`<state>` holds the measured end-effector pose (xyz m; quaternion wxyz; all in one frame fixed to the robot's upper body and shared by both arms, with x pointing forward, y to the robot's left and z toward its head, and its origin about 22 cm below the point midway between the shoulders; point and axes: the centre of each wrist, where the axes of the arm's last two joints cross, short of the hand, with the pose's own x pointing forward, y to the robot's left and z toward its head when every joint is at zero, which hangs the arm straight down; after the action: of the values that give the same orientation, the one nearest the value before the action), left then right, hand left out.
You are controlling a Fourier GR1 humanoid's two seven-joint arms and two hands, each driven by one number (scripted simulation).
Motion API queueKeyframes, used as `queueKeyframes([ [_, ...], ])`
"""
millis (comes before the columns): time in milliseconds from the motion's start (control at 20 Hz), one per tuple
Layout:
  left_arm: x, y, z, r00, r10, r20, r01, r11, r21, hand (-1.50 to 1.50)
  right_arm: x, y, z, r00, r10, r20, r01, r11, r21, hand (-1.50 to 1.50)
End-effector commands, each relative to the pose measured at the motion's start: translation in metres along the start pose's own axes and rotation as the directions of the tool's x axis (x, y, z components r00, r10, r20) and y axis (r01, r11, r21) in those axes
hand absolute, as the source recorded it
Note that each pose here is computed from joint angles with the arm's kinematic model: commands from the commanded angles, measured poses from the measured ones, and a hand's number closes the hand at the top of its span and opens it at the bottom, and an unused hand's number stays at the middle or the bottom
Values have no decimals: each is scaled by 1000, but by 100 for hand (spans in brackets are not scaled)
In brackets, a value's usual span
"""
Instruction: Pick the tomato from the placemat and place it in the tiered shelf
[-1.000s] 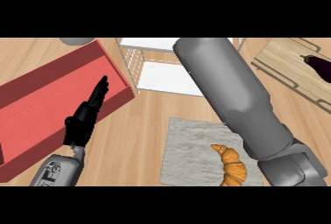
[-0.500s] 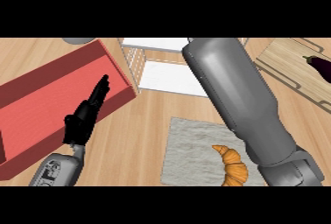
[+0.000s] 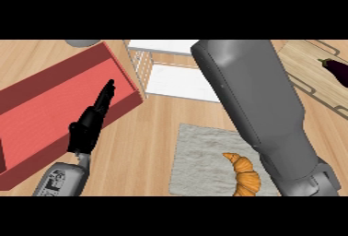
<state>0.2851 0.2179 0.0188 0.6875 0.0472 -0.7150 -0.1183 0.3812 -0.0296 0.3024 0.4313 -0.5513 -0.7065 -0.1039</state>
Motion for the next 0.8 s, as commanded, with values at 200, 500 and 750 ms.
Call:
queueKeyframes([
  [200,-2,6,5,1000,0,-30,0,1000,6,0,30,-62,-35,933,-283,-221,232,945,-231,-150],
  [500,-12,19,9,998,9,-54,-7,999,34,0,3,-100,-55,885,-229,-405,145,963,-228,-150],
  [750,-12,24,11,998,6,-65,0,997,80,0,-32,-128,-49,878,-156,-453,86,982,-170,-150],
])
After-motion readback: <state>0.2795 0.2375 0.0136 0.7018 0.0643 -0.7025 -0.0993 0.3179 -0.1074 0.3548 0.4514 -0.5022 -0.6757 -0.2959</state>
